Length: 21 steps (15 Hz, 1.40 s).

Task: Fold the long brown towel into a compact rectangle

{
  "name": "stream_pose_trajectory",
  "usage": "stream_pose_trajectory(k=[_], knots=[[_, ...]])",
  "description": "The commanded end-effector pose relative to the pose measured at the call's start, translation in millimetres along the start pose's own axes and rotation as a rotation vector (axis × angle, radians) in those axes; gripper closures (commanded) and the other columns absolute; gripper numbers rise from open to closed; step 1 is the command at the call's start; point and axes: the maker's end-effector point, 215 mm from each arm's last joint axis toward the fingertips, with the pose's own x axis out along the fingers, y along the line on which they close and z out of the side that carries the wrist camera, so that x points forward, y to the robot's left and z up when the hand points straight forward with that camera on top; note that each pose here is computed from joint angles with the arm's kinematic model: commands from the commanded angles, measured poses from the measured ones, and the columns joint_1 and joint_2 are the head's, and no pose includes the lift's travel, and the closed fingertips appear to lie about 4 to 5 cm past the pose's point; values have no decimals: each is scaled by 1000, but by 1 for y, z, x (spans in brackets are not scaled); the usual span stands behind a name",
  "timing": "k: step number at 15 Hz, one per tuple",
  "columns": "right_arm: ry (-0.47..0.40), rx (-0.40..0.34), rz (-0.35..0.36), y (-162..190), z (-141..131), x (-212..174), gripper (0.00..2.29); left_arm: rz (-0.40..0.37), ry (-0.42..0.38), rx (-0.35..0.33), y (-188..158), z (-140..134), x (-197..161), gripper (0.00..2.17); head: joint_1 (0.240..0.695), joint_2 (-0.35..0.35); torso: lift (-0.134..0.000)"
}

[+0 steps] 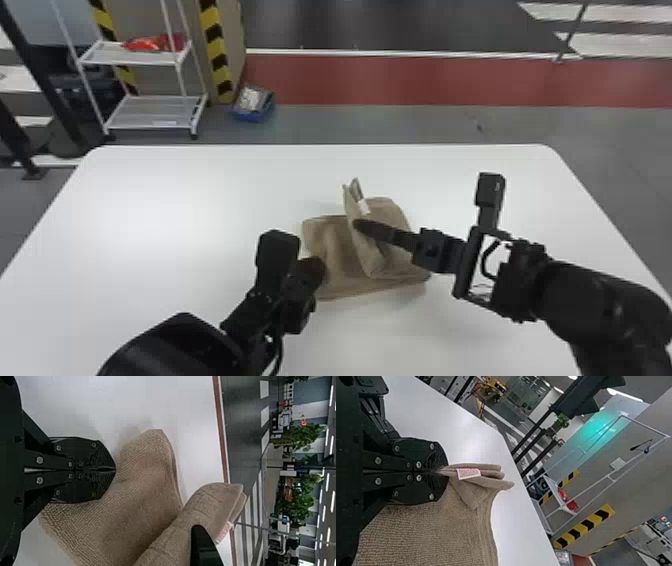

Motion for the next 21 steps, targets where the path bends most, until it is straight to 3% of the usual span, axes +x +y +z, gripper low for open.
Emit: stream_pose_trajectory(k=[1, 3, 6, 8, 10, 12, 14, 16, 17, 18, 19, 21], knots=[[-2, -8, 0, 1, -8, 11, 1315, -7, -1, -5, -4, -1, -1, 1855, 695, -21, -123], [3, -3, 2, 3, -12, 17, 1244, -5, 0, -7, -2, -2, -1, 1855, 695, -13, -123], [-1, 18, 22, 7, -16, 19, 721, -3, -1, -10, 0, -1, -1, 1855, 695, -1, -123], [4, 25, 30, 8, -20, 19, 711, -4, 6, -15, -1, -4, 1, 1855, 695, 3, -123], [1, 40, 35, 8, -26, 14, 326, -8, 5, -17, -2, -4, 2, 1855, 695, 9, -123], [-33, 56, 35, 7, -23, -4, 309, -9, 2, -20, -2, -3, 2, 1855, 695, 8, -123], [-85, 58, 9, -2, -12, -32, 83, -4, -6, -24, 1, 1, 2, 1855, 695, -5, -123], [-113, 26, 24, -2, -3, -66, 83, -1, -12, -29, 3, 3, 2, 1855, 695, -26, -123], [-121, 0, 12, -4, -2, -85, 117, 0, -14, -30, 4, 4, 2, 1851, 695, -39, -123], [-128, -15, 18, -3, -3, -96, 343, 0, -18, -39, 7, 6, 2, 1845, 695, -50, -123], [-116, -39, 15, -3, -8, -107, 775, -1, -16, -44, 8, 4, 2, 1838, 695, -79, -123], [-41, -79, -36, -9, -31, -125, 1902, 7, -17, -42, 13, 4, 3, 1838, 695, -98, -123]])
